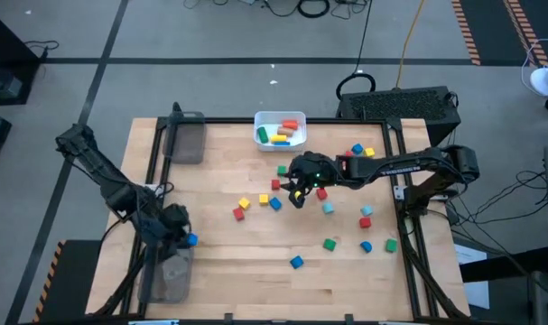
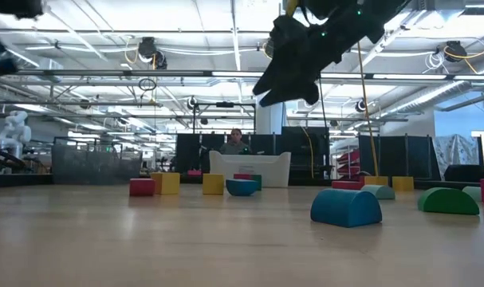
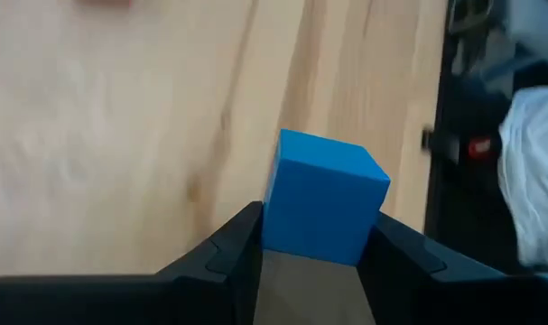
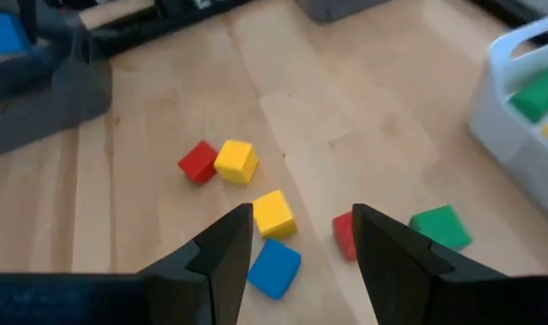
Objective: Sort blocks by size
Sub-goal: Put the blue square block into the bottom black bin, then put the yellow square block into the bottom black bin
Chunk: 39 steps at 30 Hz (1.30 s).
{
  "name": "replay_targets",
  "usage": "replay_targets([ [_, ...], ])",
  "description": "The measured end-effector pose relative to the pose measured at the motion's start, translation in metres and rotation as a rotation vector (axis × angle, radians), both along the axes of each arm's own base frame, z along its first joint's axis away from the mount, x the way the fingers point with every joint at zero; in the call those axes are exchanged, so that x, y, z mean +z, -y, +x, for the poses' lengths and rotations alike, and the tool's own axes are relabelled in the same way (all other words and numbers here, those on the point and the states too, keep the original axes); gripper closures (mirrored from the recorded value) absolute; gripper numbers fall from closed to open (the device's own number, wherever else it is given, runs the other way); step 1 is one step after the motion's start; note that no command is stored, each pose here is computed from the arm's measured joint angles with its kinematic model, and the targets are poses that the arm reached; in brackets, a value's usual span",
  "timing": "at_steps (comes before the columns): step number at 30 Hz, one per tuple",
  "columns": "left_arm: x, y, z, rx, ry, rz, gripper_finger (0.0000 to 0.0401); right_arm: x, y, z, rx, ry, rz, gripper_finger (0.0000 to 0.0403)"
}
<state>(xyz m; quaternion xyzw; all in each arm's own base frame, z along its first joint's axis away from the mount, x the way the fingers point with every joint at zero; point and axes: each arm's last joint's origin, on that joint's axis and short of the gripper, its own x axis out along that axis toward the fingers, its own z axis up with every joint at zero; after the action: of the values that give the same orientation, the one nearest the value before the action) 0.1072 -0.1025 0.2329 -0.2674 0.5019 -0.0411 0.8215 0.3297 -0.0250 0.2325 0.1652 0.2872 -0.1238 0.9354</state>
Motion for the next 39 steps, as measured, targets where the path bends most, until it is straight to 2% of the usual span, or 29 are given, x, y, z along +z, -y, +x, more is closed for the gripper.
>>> replay_targets([
  [7,-0.011,0.016,-0.005,-0.011,-0.199,-0.065,0.0246,-0.02,-0.008,0.013,0.032,-0.015,-0.007,0.0225],
  [14,-0.028,0.03,-0.007,-0.012,-0.368,-0.019,0.0246,-0.022,-0.014,0.018,0.138,-0.014,-0.133,0.0225],
  [19,-0.041,0.038,-0.006,-0.013,-0.489,0.012,0.0246,-0.025,-0.014,0.015,0.168,-0.057,-0.18,0.0225],
  [25,-0.052,0.046,-0.005,-0.009,-0.578,0.036,0.0236,-0.037,-0.01,0.004,0.096,-0.255,-0.286,0.0225],
  [34,-0.059,0.052,-0.006,-0.007,-0.601,0.061,0.0201,-0.049,-0.01,-0.014,0.079,-0.468,-0.236,0.0225],
  [39,-0.059,0.051,-0.006,0.003,-0.607,0.063,0.0182,-0.054,-0.004,-0.025,-0.004,-0.6,-0.278,0.0225],
])
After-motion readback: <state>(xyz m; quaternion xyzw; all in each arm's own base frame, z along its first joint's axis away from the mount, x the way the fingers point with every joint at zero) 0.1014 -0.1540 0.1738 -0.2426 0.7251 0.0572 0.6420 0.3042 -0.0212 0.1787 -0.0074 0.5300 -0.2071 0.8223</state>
